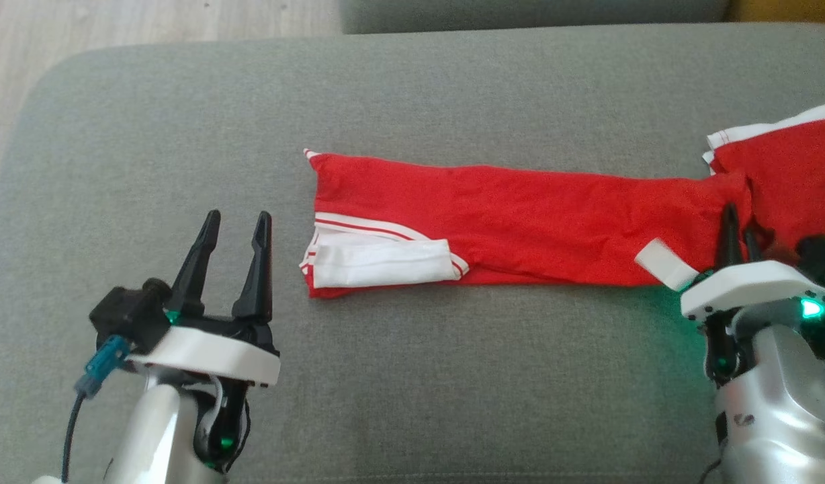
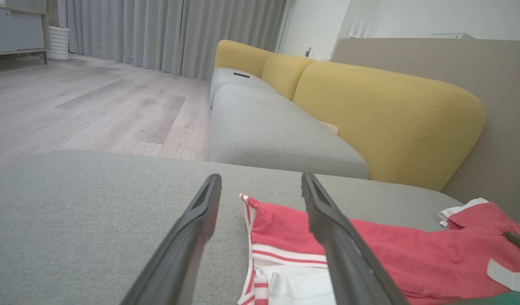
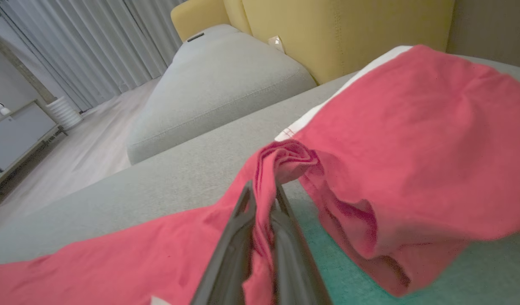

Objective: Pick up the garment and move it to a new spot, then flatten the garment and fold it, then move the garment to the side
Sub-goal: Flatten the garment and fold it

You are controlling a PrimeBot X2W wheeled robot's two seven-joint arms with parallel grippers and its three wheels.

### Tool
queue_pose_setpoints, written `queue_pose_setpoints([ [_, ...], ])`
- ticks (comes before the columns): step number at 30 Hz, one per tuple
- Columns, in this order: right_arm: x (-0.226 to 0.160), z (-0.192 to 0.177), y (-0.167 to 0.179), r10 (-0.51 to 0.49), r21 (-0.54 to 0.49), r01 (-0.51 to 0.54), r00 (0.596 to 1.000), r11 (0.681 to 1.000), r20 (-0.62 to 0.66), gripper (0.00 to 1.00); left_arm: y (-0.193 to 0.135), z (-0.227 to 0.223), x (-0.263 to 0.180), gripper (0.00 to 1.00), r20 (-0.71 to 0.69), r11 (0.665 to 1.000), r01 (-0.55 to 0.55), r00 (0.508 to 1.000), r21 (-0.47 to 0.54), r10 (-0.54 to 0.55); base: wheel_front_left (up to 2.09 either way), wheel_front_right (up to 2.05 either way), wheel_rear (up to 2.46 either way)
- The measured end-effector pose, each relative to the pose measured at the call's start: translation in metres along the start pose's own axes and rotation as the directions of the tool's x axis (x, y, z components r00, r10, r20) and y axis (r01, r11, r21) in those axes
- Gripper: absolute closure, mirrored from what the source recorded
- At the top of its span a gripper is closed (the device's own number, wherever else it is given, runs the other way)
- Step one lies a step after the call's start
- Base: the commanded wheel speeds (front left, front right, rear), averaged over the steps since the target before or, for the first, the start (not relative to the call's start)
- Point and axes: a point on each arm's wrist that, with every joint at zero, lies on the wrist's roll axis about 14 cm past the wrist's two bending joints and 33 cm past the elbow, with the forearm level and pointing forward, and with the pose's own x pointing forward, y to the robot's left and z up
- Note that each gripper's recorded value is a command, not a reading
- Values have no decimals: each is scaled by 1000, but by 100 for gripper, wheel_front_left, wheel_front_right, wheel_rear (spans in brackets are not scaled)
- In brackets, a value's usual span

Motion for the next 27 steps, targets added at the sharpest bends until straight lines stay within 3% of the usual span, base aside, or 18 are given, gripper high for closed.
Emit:
queue_pose_setpoints([
  [6, 3, 21, 44, 119, 40, -122, 991, 992, 62, 100, 8, 7, -13, 0, 12, 1000, -30, 999, 8, 30, 0, 0, 0],
  [10, -1, 27, 90, 246, 56, -250, 967, 967, 70, 100, 14, 15, -22, 0, 34, 998, -55, 998, 5, 55, 0, 0, 0],
  [16, -20, 14, 168, 459, 77, -459, 888, 885, 28, 100, 24, 15, -42, 0, 31, 995, -97, 995, 7, 97, 0, 0, 0],
  [17, -28, 5, 188, 512, 70, -511, 859, 857, 1, 100, 27, 18, -45, 0, 39, 994, -110, 993, 9, 109, 0, 0, 0],
  [21, -37, -12, 220, 588, 95, -583, 808, 807, -40, 100, 34, 20, -53, 0, 43, 991, -134, 990, 13, 134, 0, 0, 0],
  [23, -42, -20, 246, 643, 92, -637, 763, 765, -68, 100, 39, 21, -60, 0, 42, 988, -155, 987, 16, 154, 0, 0, 0],
  [27, -43, -33, 269, 680, 113, -670, 725, 733, -111, 100, 50, 19, -70, 0, 36, 980, -198, 980, 13, 198, 0, 0, 0],
])
